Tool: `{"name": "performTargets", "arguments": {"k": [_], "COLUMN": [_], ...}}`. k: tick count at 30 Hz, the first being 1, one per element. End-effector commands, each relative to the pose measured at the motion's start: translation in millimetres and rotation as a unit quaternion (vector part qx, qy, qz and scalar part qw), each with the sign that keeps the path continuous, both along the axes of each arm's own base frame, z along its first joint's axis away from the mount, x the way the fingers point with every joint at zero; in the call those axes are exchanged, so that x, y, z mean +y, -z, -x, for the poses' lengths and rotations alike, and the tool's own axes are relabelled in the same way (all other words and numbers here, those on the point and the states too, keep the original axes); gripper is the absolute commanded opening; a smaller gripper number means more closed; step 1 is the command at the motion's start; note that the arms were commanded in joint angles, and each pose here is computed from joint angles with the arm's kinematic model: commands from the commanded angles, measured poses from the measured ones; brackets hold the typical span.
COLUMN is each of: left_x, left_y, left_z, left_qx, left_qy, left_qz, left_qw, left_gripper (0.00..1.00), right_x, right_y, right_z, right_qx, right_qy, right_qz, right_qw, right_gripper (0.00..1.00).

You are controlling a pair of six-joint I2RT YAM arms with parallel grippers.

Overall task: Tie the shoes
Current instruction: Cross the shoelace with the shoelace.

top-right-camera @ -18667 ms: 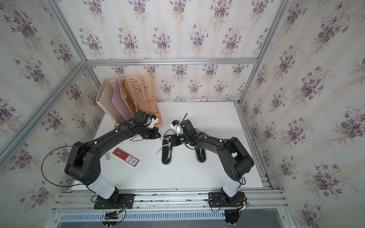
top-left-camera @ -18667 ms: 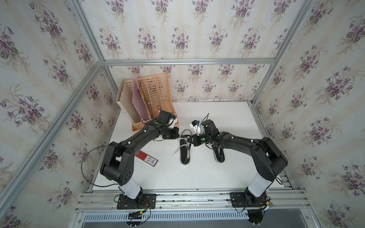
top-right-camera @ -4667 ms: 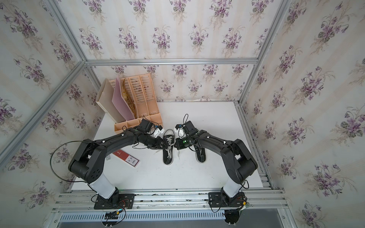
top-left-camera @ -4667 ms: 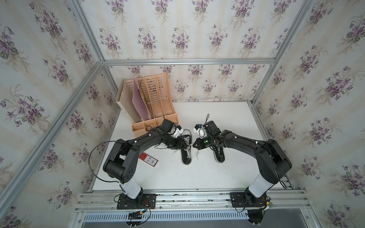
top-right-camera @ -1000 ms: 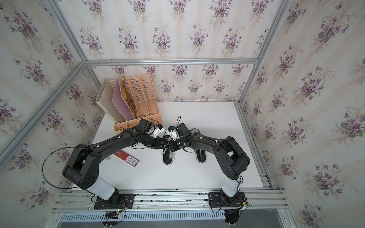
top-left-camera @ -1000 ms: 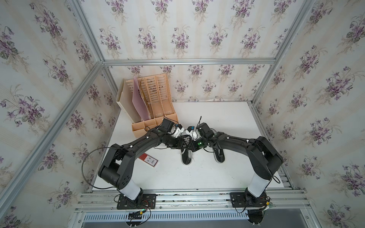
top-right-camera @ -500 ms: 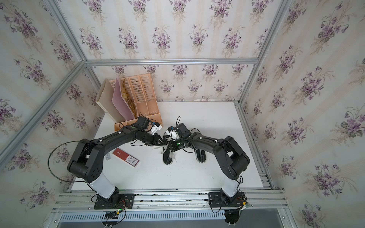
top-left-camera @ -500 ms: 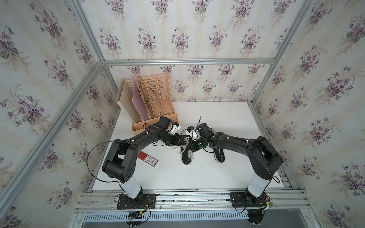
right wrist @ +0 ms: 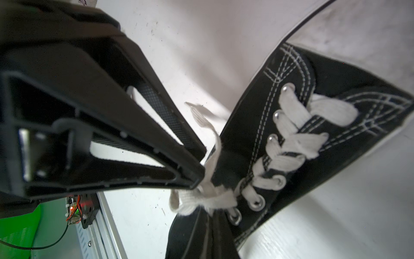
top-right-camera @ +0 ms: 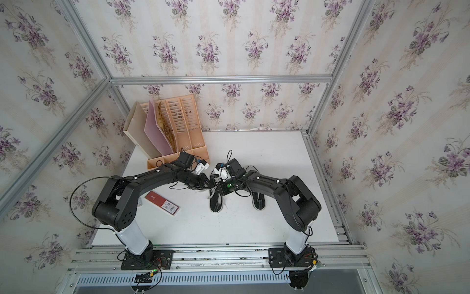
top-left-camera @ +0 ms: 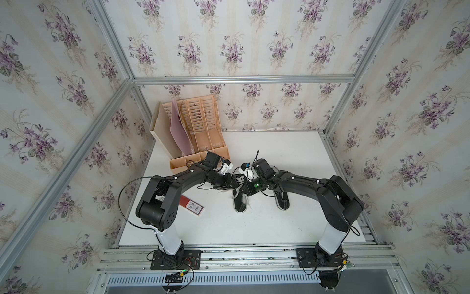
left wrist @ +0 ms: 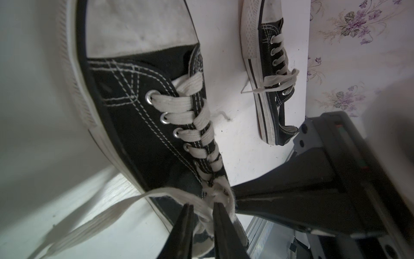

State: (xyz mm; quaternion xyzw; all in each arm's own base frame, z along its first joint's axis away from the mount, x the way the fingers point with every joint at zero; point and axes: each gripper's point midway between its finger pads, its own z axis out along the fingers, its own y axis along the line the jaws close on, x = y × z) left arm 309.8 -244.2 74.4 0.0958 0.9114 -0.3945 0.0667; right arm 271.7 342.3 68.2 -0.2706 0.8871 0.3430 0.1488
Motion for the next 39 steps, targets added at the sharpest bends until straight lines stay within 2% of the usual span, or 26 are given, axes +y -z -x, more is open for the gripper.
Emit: {"name": "performTargets", "arguments": {"k": [1,15,22,27,33,39], "left_x": [-5,-16,-20,-22,-21,-21], "left_y": [-3,-6,-5,-8,-14,-21], "left_z": [3,5,6,7,6,2], "left_qx": [0.001,-0.002,0.000,-0.002,-0.009,-0.017], "left_qy": [0.010,0.021,0.027,0.030,0.029,0.026], "left_qz": [0.018,0.028,0.031,0.035,0.035,0.036], "left_qw": [1.000,0.999,0.999,0.999,0.999,0.999], "left_gripper": [0.23,0.24,0.21,0.14,0.00,0.00], "right_x": [2,3,4,6,0,-16], "right_y": [-1,-2,-4,-9,-12,-16], "right_z": [-1,0,-2,-3,-6,-8], "right_qx": [-0.003,-0.002,-0.006,-0.009,-0.017,-0.026], "right_qy": [-0.005,-0.006,-0.004,-0.002,0.006,0.016], "right_qz": [-0.003,-0.004,-0.008,-0.017,-0.007,0.004], "right_qw": [1.000,1.000,1.000,1.000,1.000,1.000], "right_gripper": [0.00,0.00,0.00,0.00,0.00,0.16]}}
